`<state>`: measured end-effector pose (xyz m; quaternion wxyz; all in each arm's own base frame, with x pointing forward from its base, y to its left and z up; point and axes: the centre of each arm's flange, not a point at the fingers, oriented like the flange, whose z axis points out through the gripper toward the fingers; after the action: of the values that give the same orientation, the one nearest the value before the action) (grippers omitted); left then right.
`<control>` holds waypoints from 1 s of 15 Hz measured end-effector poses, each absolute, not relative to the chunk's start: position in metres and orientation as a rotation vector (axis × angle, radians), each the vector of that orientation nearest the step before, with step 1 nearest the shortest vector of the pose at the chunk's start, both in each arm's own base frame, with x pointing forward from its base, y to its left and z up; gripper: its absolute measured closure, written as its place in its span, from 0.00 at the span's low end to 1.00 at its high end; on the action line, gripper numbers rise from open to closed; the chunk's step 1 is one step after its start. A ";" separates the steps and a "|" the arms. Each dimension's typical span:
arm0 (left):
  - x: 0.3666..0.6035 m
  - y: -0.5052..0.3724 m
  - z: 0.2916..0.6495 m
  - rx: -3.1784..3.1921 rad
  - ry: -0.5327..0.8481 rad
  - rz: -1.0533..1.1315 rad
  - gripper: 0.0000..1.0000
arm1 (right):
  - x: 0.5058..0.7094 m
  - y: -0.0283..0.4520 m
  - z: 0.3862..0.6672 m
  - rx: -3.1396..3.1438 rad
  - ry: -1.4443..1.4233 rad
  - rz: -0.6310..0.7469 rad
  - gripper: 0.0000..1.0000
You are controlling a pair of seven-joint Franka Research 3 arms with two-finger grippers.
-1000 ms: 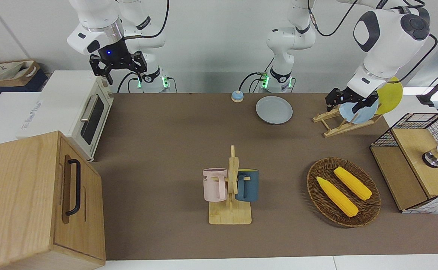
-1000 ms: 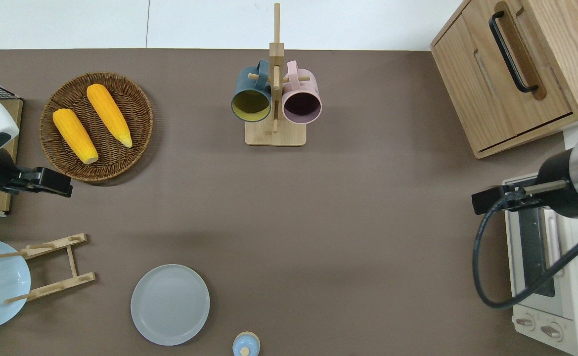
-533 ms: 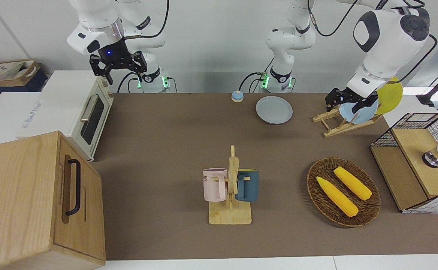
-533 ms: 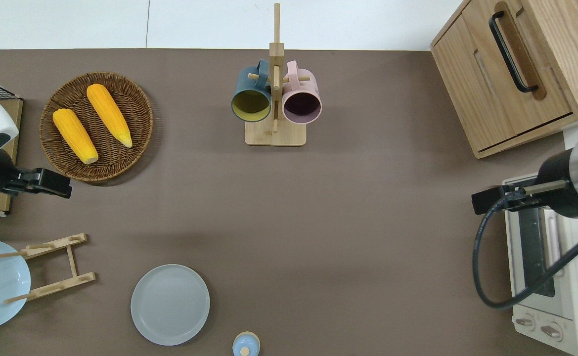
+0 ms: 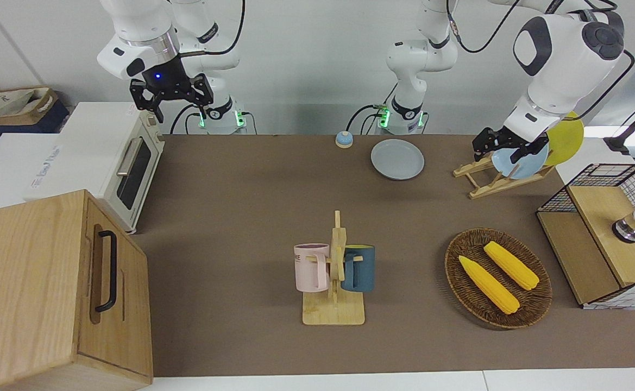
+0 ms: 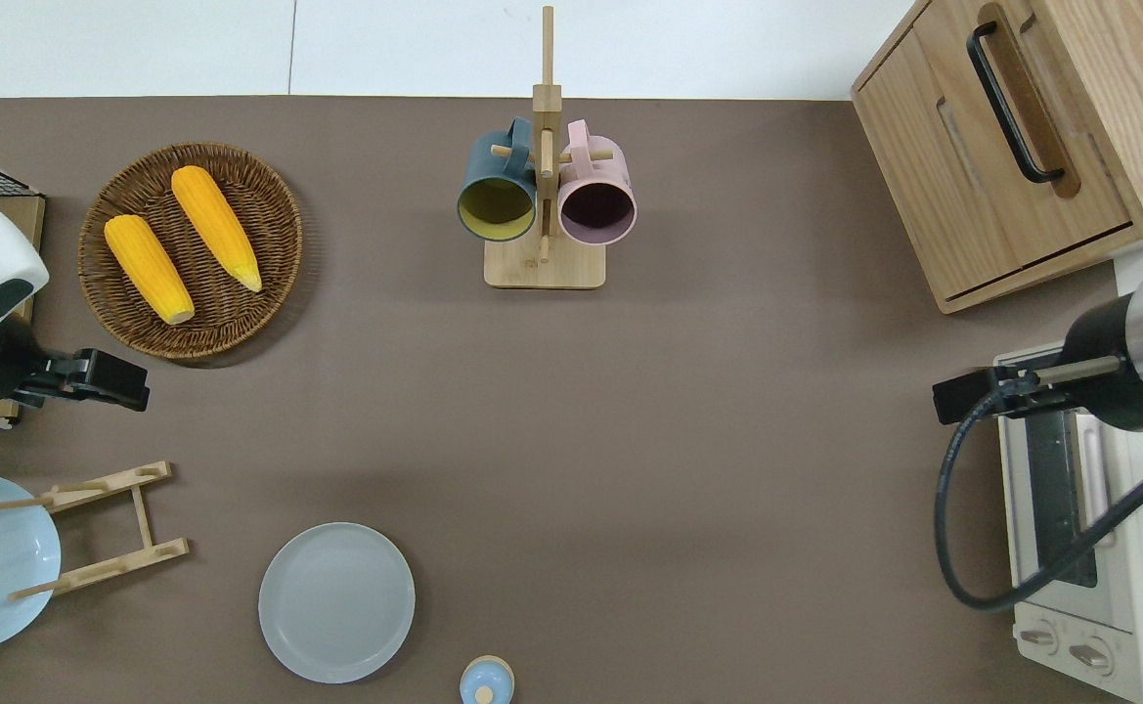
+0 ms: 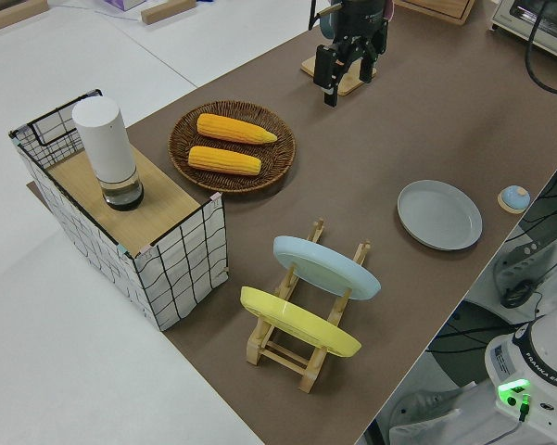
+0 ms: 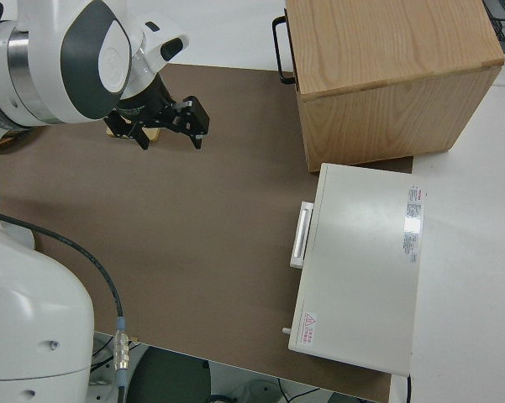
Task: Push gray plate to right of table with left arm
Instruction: 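Move the left gripper down toward the gray plate's near edge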
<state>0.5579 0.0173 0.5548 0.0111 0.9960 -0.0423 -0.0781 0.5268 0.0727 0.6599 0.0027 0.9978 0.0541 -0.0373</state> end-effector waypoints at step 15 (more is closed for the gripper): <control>0.445 0.000 0.486 3.123 -0.055 -0.188 0.00 | 0.527 0.073 0.660 3.129 0.170 -0.117 0.01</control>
<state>0.4452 0.0000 0.4864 0.0064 0.9980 -0.0176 -0.0601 0.5268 0.0727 0.6599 0.0027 0.9978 0.0541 -0.0373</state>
